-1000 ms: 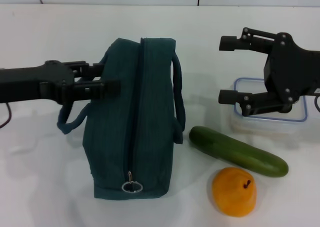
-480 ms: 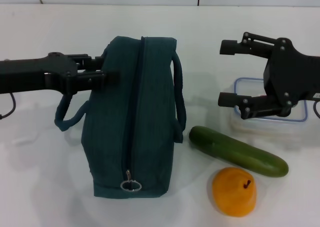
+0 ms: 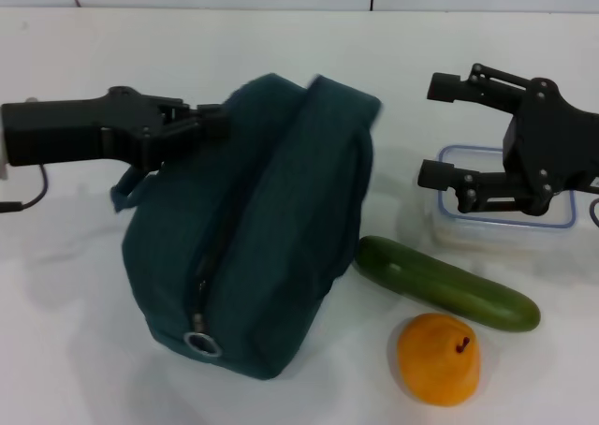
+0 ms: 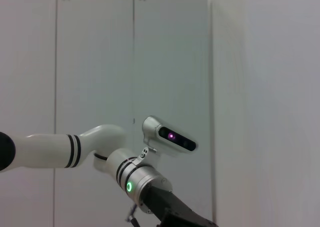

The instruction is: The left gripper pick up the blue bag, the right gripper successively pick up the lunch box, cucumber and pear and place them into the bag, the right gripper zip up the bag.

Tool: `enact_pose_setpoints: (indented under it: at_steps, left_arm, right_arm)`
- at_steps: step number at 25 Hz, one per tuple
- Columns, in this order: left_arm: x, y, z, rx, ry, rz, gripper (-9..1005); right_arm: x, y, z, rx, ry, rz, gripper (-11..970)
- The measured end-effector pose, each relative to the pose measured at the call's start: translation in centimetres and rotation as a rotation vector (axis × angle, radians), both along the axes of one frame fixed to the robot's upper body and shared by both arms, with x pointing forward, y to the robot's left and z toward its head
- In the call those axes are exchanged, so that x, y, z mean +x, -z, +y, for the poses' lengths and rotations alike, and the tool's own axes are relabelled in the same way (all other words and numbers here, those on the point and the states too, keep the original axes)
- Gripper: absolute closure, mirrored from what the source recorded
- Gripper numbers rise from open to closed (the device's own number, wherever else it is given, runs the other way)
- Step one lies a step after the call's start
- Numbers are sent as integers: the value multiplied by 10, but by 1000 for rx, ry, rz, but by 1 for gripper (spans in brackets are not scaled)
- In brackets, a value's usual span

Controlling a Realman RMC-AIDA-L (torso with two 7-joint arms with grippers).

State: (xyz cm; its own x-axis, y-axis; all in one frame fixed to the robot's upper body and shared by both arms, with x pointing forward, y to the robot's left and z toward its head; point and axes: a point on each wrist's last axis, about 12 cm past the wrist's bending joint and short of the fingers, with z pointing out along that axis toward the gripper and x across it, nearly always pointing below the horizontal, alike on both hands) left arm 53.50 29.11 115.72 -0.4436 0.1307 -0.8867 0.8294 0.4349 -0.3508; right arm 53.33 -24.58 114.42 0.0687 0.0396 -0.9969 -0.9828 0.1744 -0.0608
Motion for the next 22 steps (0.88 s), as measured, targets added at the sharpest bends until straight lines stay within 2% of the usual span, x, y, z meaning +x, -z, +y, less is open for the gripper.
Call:
enact_pose_setpoints:
  at_steps: [4, 10, 12, 18, 22]
  left_arm:
    - [8, 2, -6, -2, 24, -29, 871]
    - [13, 1, -14, 10, 46, -67, 954]
    - [14, 1, -15, 9, 38, -70, 954]
    - [20, 15, -14, -7, -48, -35, 954]
    - [22, 20, -8, -43, -117, -22, 954]
  right_arm:
    - [-2, 10, -4, 27, 33, 27, 85]
    - [-11, 30, -10, 212, 153, 101, 85]
    - [-15, 39, -11, 270, 200, 110, 85]
    - [-27, 60, -13, 357, 311, 171, 86]
    - [-31, 65, -15, 376, 337, 203, 87]
